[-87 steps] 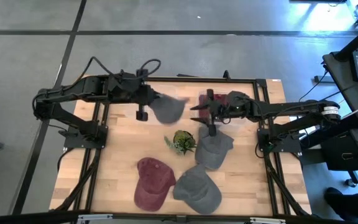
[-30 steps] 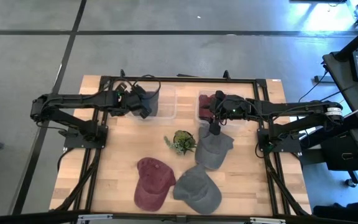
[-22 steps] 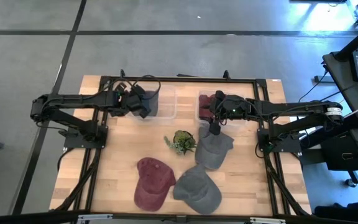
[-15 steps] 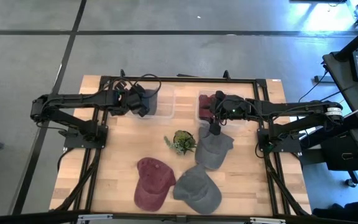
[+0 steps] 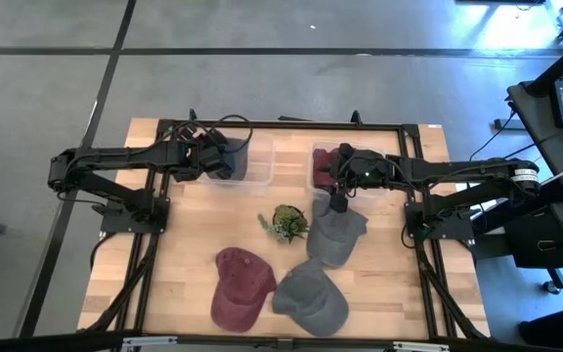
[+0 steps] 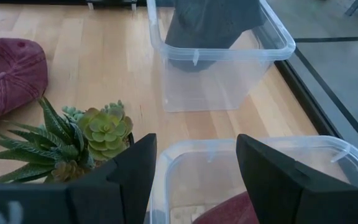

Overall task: Pick & Place hat
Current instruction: Put the left gray cap into the left transparent bin, then put the red cap into the right transparent bin

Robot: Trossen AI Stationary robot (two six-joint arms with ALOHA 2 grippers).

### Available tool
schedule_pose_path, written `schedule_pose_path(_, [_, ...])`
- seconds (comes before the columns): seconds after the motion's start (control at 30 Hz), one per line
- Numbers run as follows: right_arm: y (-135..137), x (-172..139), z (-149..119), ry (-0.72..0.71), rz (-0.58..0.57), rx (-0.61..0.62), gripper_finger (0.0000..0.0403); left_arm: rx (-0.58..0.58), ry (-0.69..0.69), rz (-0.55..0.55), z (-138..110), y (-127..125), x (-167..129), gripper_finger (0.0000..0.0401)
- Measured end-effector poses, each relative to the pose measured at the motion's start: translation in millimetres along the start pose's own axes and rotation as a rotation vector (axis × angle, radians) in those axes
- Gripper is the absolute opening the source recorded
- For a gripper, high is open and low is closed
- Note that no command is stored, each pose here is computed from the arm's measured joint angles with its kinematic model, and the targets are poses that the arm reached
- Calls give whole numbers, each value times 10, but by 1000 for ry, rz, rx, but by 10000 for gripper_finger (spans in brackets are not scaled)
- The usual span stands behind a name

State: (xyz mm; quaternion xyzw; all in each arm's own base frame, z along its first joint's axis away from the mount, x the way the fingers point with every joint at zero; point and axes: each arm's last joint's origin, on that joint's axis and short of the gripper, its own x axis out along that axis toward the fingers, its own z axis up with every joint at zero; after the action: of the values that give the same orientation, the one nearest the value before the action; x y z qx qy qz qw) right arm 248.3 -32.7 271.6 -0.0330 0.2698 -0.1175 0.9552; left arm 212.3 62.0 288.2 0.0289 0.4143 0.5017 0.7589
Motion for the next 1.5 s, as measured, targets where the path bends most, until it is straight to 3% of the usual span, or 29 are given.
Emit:
schedule_pose_path(0.13, [0, 0, -6, 6, 0, -1, 220, -7, 24, -62, -7, -19, -2, 148])
schedule_pose_path(0.4, [1, 0, -10, 10, 1, 0, 220, 10, 7, -37, 15, 27, -20, 190])
schedule_pose_path(0.8, [1, 0, -11, 11, 1, 2, 220, 20, -97, -95, 257, 128, -285, 190])
schedule_pose_path(1.17, [10, -5, -93, 95, 21, -11, 220, 25, -216, -155, 204, -77, -362, 187])
schedule_pose_path(1.27, [13, -11, -151, 155, 23, 23, 220, 13, -270, -201, 170, -151, -360, 187])
schedule_pose_path(1.5, [15, -16, -182, 188, 23, 52, 220, 82, -356, -466, 224, -272, -472, 187])
